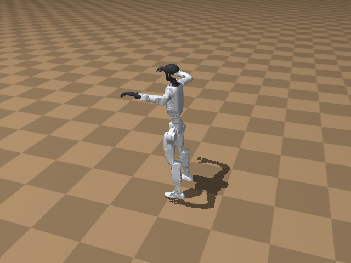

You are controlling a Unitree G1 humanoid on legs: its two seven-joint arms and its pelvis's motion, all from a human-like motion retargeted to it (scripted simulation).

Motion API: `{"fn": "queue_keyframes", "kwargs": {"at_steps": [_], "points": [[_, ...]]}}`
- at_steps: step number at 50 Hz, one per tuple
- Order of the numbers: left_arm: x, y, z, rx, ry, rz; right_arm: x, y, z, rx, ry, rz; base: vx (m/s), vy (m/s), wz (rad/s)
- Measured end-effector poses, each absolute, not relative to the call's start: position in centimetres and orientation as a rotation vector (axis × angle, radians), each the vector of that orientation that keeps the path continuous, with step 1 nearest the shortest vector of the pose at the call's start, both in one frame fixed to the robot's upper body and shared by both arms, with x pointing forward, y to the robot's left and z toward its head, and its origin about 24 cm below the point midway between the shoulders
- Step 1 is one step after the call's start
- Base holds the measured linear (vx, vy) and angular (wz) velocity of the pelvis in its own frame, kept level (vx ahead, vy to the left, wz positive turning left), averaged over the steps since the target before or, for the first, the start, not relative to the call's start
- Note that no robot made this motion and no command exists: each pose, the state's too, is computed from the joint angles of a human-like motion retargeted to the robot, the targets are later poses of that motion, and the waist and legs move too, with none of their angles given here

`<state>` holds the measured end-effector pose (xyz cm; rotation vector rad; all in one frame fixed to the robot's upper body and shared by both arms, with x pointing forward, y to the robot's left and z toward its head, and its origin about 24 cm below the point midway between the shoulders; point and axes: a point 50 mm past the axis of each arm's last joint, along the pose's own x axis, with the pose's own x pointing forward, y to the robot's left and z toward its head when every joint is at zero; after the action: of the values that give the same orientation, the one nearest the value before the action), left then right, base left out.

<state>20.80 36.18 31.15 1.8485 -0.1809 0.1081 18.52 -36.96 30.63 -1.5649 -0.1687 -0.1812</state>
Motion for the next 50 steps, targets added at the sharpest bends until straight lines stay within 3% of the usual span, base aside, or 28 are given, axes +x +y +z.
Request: {"fn": "queue_keyframes", "kwargs": {"at_steps": [50], "points": [[20.70, 35.79, 30.73, 1.848, -0.164, 0.063, 18.34, -36.91, 30.53, -1.565, -0.163, -0.176, 0.00, 0.00, 0.00]]}}
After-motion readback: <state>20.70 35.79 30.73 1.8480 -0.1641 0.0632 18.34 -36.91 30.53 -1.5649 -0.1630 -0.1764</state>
